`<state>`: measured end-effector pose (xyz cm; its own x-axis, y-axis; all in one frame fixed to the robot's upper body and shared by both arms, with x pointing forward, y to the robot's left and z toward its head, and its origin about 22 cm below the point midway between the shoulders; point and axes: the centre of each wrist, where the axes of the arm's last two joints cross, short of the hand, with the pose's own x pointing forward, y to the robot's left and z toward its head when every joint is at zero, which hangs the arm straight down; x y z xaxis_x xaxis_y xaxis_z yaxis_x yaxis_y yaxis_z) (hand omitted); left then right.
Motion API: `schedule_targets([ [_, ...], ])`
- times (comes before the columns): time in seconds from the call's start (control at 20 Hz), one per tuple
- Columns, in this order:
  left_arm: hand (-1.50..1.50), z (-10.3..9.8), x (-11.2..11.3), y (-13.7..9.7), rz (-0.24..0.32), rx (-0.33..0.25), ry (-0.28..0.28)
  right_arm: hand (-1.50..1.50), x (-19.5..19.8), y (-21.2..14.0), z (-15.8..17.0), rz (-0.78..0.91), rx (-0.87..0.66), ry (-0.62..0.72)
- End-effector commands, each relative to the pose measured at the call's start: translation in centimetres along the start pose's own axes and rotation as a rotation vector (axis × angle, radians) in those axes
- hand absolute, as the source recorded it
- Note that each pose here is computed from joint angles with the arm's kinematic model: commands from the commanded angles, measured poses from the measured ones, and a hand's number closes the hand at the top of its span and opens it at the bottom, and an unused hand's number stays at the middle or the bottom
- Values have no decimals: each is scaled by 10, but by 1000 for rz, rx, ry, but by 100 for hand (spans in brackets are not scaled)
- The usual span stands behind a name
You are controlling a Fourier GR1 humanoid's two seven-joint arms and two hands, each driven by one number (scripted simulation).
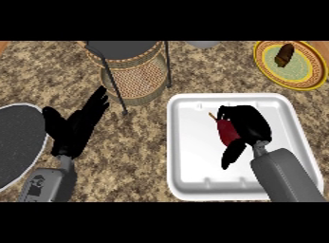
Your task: Pick the pear from the tray and place it in the tiered basket
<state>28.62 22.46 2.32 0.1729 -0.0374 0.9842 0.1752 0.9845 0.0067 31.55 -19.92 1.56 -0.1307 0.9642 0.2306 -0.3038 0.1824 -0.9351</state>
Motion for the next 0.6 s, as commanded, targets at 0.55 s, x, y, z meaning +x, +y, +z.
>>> schedule_targets([
  [0.55,0,15,-10,-1,21,24,12,150,15,-132,38,-352,-205,-184],
])
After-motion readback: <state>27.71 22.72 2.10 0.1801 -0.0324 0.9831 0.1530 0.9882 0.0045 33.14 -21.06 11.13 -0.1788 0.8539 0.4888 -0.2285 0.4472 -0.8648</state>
